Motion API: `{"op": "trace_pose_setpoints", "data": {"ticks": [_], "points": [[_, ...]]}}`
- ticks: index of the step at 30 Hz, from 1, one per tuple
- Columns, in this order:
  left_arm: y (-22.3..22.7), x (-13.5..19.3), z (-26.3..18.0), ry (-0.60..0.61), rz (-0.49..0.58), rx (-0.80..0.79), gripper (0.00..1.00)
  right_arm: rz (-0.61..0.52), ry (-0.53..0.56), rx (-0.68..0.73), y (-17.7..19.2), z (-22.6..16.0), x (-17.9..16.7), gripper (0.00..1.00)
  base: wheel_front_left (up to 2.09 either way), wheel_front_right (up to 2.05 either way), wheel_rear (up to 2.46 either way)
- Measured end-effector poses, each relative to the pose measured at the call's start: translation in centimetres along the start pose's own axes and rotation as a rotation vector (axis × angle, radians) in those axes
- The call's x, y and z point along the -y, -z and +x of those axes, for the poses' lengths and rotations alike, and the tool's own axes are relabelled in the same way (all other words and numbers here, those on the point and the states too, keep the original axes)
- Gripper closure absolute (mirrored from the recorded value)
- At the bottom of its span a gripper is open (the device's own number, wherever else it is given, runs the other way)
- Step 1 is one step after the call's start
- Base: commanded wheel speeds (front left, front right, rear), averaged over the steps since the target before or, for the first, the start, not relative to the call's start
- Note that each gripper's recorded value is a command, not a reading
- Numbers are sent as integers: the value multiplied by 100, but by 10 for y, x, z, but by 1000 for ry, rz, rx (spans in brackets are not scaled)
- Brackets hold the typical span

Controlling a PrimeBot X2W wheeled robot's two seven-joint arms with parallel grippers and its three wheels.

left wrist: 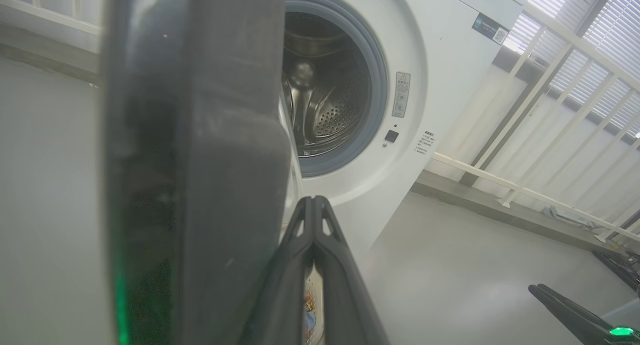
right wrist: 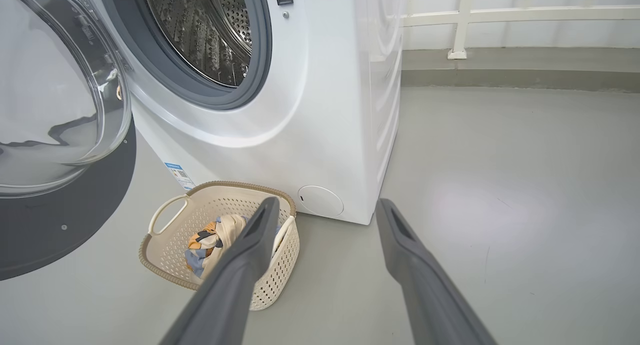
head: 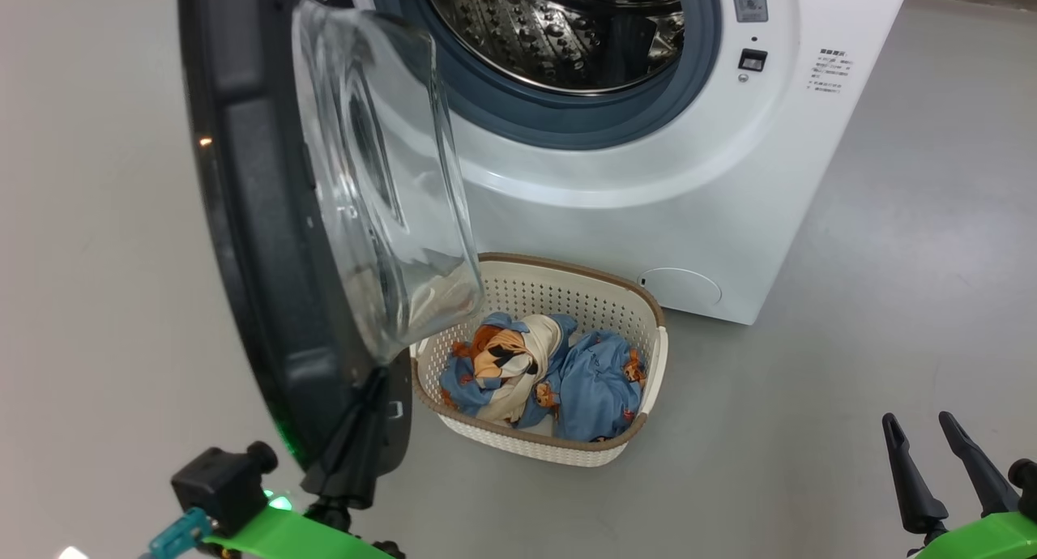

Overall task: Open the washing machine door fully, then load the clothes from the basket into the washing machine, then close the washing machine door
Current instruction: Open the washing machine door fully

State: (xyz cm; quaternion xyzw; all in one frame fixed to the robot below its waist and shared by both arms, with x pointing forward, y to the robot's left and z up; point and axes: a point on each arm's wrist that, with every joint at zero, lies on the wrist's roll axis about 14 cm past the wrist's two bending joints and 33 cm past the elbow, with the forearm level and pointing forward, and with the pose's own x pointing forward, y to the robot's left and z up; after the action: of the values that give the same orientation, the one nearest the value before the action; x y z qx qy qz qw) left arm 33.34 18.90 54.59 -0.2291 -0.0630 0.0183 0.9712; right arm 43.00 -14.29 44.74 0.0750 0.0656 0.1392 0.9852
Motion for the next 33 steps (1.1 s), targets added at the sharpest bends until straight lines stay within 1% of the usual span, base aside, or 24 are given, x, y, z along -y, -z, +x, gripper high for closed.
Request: {"op": "trace_pose_setpoints", "data": {"ticks": [33], "points": [[-36,-123,-22,-391,154,25,100,6,-24,-43,17,13,-4,0,0,0,0]]}}
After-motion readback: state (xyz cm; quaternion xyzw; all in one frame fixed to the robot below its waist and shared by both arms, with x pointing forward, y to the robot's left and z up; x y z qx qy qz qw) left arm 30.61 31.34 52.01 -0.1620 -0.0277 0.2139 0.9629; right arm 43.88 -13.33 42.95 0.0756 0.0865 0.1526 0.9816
